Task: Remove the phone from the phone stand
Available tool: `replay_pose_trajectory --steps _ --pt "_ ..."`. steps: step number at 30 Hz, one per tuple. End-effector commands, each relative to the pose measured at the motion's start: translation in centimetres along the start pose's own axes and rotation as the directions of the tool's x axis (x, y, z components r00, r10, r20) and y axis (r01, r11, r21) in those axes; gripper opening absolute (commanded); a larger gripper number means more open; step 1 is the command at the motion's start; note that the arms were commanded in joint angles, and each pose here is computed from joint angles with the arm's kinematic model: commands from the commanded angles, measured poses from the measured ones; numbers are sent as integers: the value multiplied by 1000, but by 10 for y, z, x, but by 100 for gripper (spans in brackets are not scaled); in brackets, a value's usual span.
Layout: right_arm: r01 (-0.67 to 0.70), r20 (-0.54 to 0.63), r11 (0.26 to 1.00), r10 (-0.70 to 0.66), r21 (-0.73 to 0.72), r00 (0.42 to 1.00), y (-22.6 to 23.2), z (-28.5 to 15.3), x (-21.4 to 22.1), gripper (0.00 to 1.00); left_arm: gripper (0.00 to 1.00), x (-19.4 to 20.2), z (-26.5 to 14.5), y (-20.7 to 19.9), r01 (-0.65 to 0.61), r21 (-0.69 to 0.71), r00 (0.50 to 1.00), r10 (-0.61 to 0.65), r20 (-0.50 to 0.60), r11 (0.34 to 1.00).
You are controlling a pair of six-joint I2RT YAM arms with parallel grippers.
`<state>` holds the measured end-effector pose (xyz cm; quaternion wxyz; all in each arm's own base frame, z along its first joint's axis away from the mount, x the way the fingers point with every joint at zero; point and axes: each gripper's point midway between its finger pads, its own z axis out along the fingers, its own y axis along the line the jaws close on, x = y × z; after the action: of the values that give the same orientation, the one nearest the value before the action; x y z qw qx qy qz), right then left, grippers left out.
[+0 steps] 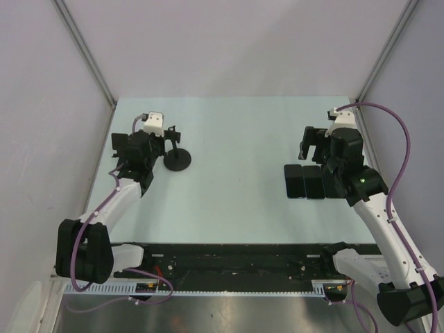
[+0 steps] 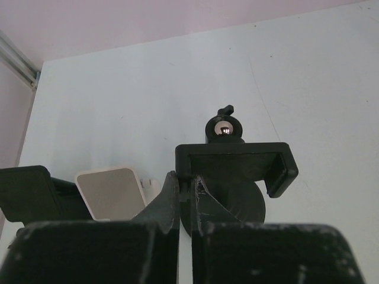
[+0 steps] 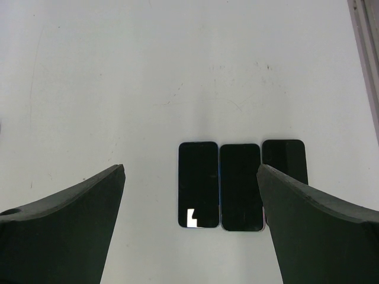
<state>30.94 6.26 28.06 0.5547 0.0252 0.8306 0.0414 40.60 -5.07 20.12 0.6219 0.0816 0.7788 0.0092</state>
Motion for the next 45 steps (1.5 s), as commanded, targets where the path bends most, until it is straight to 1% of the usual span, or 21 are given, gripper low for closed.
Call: replay_pose_trajectory --steps 1,8,11,12,14,15,20,22,26,29,30,31,33,34,36,37,39,40,42,43,45 --pt "3 64 1000 -1 -25 998 4 -5 -15 100 0 -60 5 10 -63 6 980 61 187 998" --pt "9 74 999 -7 -36 997 6 -7 -15 100 1 -40 7 14 -82 -3 985 81 150 997" --pt "9 80 999 -7 -35 997 5 -8 -16 100 19 -39 3 13 -69 -2 986 69 155 998" --pt "11 80 999 -8 -37 997 5 -8 -16 100 29 -40 1 13 -68 -2 985 67 158 998" --pt "8 83 999 -5 -36 997 5 -8 -16 100 37 -43 -3 14 -63 -4 984 62 168 998" --pt "12 85 999 -8 -37 996 5 -8 -16 100 43 -44 -4 14 -63 -4 983 62 173 998" --pt "8 102 999 -4 -39 995 5 -11 -20 100 54 -46 -13 14 -53 -6 981 53 189 999" --pt "6 111 999 -2 -38 994 4 -14 -22 100 61 -49 -18 14 -49 -7 978 50 201 999" --pt "-1 151 999 7 -41 988 3 -22 -31 100 73 -69 -36 16 -25 -11 965 26 260 1000" --pt "-18 207 1000 23 -25 978 -2 -33 -43 100 88 -94 -61 22 39 -25 946 -29 324 999" --pt "-23 226 1000 23 -4 974 -7 -36 -47 100 97 -104 -76 27 64 -41 937 -46 346 997" --pt "-32 261 1000 30 0 965 -10 -44 -54 100 100 -116 -86 29 108 -38 924 -86 371 993" --pt "-47 320 998 32 39 947 -20 -56 -67 100 100 -121 -104 35 173 -57 917 -139 374 983" --pt "-57 354 997 36 47 934 -24 -66 -73 100 100 -142 -129 41 197 -62 887 -151 436 979" --pt "-81 404 993 39 86 914 -35 -78 -82 100 100 -146 -151 50 242 -99 876 -174 449 965" --pt "-71 418 993 23 99 908 -38 -83 -85 100 100 -160 -174 55 255 -104 850 -172 498 961" --pt "-73 457 990 9 122 889 -45 -96 -92 100 100 -163 -197 67 292 -150 829 -172 532 945" --pt "-62 466 989 -8 135 885 -48 -99 -94 100 100 -170 -220 73 317 -157 794 -171 584 935" --pt "-77 491 985 -8 154 871 -53 -107 -99 100 100 -174 -244 82 345 -187 764 -159 625 920" --pt "-92 506 982 -3 162 863 -56 -111 -101 100 100 -179 -268 90 378 -202 723 -151 674 903" --pt "-101 526 974 -20 201 850 -65 -119 -105 100 100 -183 -291 98 399 -220 688 -131 714 890"
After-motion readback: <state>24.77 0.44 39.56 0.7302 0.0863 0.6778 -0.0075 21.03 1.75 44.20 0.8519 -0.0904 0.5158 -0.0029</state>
